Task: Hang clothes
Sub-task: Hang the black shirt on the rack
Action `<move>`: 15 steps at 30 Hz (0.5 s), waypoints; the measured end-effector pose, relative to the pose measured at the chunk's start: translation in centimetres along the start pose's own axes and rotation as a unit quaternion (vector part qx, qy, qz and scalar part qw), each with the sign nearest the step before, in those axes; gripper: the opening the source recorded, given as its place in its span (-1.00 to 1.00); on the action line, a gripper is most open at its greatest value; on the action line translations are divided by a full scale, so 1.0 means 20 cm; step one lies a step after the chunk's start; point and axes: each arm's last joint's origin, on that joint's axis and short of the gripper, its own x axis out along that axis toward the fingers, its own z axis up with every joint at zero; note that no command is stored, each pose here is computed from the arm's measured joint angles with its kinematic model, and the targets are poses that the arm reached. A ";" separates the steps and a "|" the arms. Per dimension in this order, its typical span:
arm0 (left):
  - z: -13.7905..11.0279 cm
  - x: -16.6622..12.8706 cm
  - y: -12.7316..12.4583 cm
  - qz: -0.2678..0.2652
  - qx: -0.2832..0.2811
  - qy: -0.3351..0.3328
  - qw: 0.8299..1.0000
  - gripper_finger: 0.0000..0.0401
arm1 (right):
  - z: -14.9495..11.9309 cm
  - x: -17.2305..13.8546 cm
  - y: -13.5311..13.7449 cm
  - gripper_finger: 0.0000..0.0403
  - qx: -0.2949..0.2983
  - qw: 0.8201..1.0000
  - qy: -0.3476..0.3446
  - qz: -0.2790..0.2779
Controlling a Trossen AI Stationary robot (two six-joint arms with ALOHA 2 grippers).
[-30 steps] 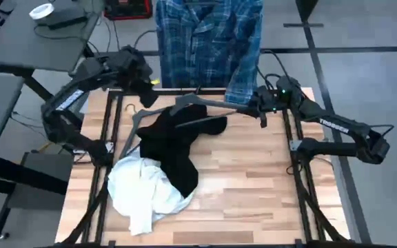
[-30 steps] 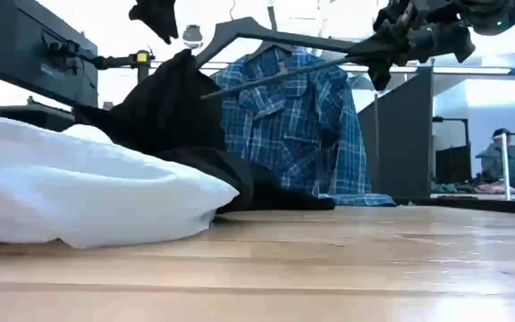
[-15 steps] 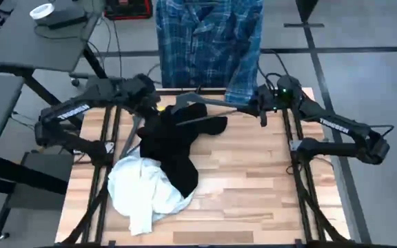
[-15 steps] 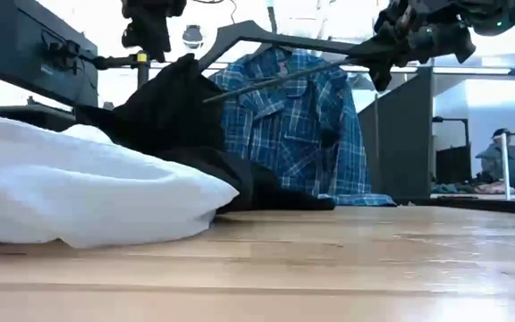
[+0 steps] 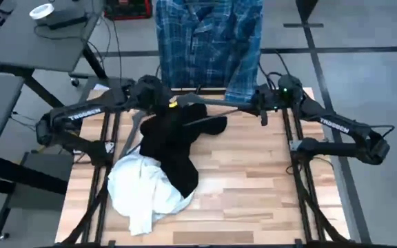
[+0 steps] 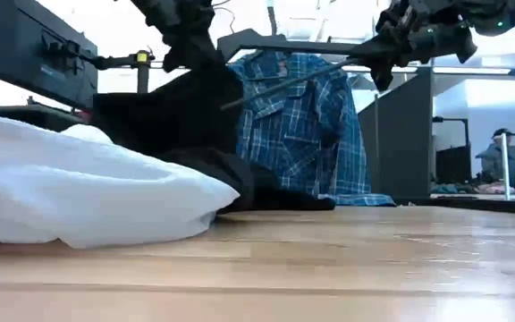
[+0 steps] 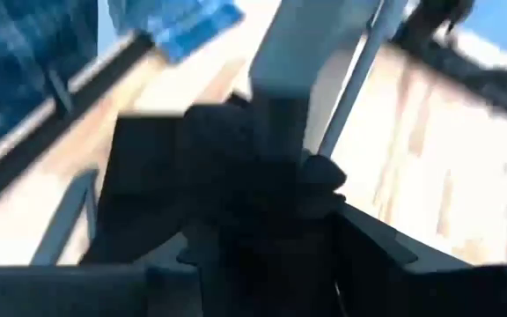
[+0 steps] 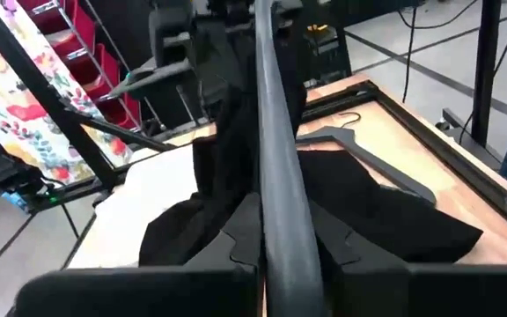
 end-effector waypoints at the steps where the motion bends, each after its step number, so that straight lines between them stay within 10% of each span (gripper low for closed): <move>1: 0.01 0.00 0.00 -0.006 -0.001 -0.011 1.000 -0.27 | 0.00 0.00 0.00 -0.86 0.000 1.000 0.000 0.001; 15: 0.13 -0.03 -0.02 -0.065 0.018 -0.123 0.990 -0.72 | 0.00 0.02 0.02 -0.83 0.006 1.000 0.002 0.018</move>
